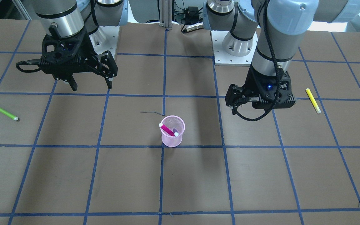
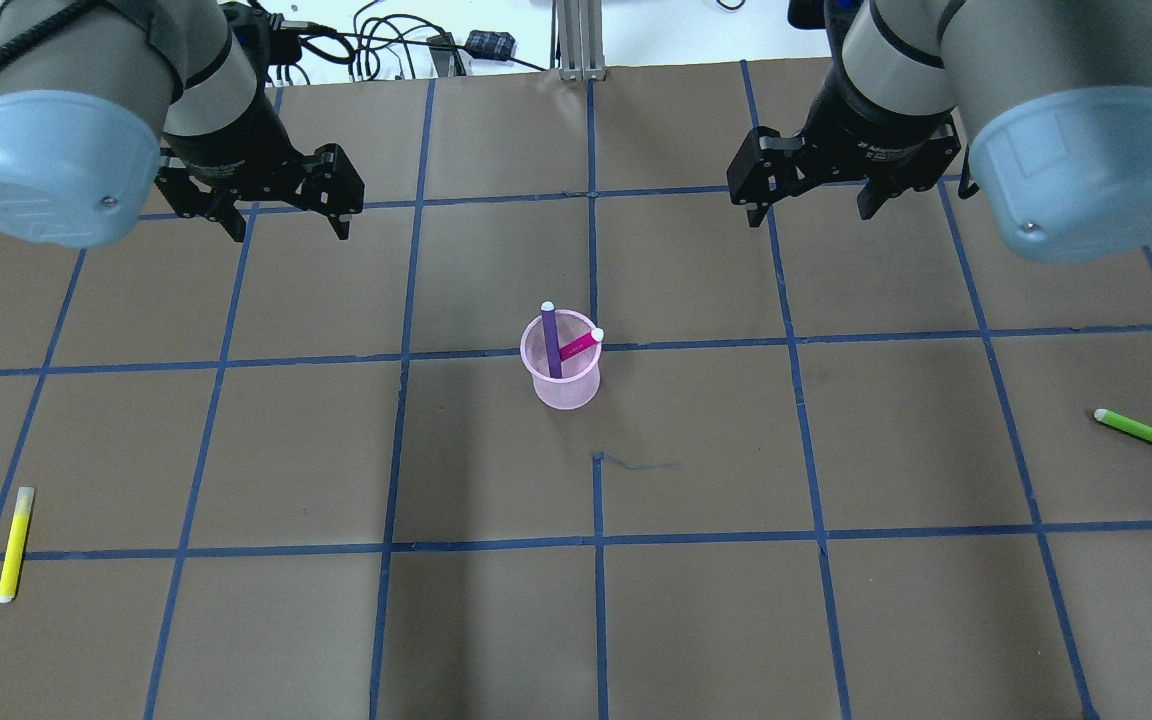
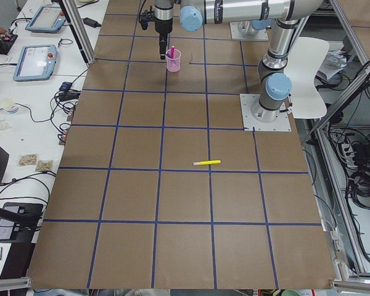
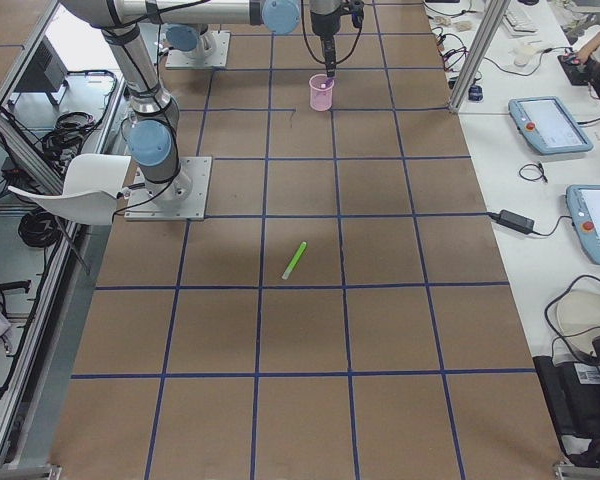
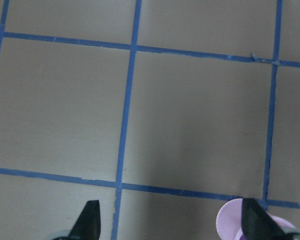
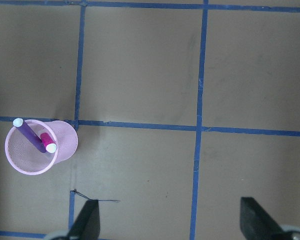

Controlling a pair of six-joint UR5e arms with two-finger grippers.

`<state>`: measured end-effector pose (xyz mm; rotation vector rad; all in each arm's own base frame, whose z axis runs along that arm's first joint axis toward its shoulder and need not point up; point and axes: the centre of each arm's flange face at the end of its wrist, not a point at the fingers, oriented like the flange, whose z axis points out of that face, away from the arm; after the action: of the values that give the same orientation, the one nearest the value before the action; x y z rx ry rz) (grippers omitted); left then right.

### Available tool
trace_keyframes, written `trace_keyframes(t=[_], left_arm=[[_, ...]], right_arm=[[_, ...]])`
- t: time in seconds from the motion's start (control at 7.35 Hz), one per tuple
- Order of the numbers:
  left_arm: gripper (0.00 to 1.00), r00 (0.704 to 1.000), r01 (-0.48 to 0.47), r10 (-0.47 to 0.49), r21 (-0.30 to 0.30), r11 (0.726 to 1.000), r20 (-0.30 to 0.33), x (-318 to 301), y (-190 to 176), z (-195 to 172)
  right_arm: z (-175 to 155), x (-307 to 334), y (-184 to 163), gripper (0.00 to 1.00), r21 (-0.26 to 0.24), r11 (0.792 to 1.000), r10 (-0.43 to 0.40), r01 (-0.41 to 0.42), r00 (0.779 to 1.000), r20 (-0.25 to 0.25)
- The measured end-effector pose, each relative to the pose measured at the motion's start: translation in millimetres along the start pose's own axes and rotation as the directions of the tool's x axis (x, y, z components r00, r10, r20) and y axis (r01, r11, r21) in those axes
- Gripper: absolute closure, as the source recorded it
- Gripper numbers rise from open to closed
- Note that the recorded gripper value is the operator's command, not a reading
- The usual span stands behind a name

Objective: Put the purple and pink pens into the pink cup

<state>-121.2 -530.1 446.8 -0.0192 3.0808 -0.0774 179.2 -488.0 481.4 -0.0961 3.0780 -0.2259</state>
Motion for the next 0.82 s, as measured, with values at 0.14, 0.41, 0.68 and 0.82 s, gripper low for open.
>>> trace_keyframes(t=[0.14, 0.41, 0.68, 0.82], left_arm=[[0.0, 1.0, -0.019, 0.019, -0.014, 1.0, -0.023, -8, 6, -5], [0.0, 0.996, -0.069, 0.067, -0.032, 0.997, -0.053, -13, 23, -20], [0.0, 0.993, -0.106, 0.105, -0.031, 0.994, -0.055, -18, 32, -26], [0.0, 0.993, -0.108, 0.106, -0.035, 0.994, -0.055, -22, 34, -24]], right_arm=[[0, 0, 0, 0.0, -0.001, 1.0, -0.001, 0.001, 1.0, 0.0], [1, 0, 0, 0.0, -0.002, 1.0, -0.001, 0.001, 1.0, -0.001], [2, 0, 1, 0.0, -0.004, 1.0, -0.001, 0.001, 1.0, -0.001], [2, 0, 1, 0.0, -0.005, 1.0, -0.002, 0.002, 1.0, -0.001]])
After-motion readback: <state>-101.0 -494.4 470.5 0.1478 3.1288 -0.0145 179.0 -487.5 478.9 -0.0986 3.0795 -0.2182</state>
